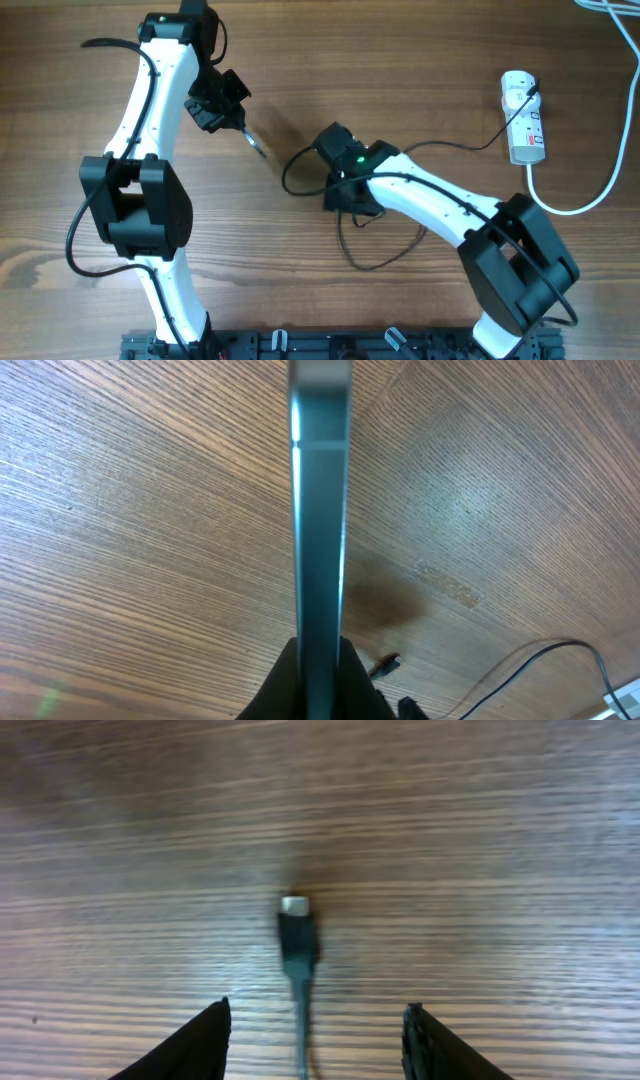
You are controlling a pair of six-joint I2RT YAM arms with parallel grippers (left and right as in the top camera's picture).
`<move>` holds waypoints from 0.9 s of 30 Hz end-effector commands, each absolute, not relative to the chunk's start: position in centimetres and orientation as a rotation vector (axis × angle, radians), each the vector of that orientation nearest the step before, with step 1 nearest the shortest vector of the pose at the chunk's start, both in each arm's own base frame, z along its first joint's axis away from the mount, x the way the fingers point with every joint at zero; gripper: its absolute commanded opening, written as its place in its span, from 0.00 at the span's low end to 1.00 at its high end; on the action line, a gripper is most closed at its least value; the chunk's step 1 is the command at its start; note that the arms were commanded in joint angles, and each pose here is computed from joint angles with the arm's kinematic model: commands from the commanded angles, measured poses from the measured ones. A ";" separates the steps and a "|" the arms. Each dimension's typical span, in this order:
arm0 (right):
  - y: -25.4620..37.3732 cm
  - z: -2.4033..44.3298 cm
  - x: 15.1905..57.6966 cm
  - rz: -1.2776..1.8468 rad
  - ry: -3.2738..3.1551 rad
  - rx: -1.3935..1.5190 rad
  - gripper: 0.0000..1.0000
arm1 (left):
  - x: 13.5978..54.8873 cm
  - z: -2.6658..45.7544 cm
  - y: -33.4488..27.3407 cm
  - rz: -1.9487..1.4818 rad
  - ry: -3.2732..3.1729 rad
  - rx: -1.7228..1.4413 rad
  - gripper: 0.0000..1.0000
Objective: Plug charger to phone and switch on socket
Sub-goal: 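Move the right gripper down and grasp the black USB-C cable plug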
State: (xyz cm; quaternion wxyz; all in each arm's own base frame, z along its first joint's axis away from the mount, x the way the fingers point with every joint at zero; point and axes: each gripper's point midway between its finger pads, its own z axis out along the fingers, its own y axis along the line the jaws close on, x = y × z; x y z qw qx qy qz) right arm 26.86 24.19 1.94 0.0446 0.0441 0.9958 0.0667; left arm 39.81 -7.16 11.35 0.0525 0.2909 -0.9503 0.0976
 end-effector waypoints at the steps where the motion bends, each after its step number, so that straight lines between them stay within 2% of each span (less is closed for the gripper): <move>1: 24.5 0.8 26.0 0.169 3.065 0.183 0.54 | 40.1 12.8 -6.8 0.311 -2.923 0.917 0.04; 5: 24.2 -0.6 25.9 0.115 3.085 0.154 0.49 | 40.0 12.8 -6.8 0.309 -2.920 0.917 0.04; 9: 24.1 -1.9 25.9 0.091 3.101 0.078 0.50 | 40.0 12.8 -6.8 0.309 -2.920 0.917 0.04; 11: 24.2 -2.1 25.9 0.093 3.100 0.051 0.44 | 40.0 12.8 -6.8 0.309 -2.920 0.917 0.04; 13: 24.2 -2.2 26.0 0.092 3.099 0.033 0.34 | 40.0 12.8 -6.8 0.309 -2.920 0.917 0.04; 17: 24.5 -2.2 26.2 0.106 3.089 0.033 0.25 | 40.0 12.8 -6.8 0.309 -2.920 0.917 0.04; 25: 24.4 -2.2 26.1 0.102 3.093 0.033 0.20 | 39.9 12.8 -6.8 0.307 -2.917 0.917 0.04; 27: 24.3 -2.3 26.1 0.098 3.095 0.026 0.16 | 39.9 12.8 -6.8 0.307 -2.917 0.917 0.04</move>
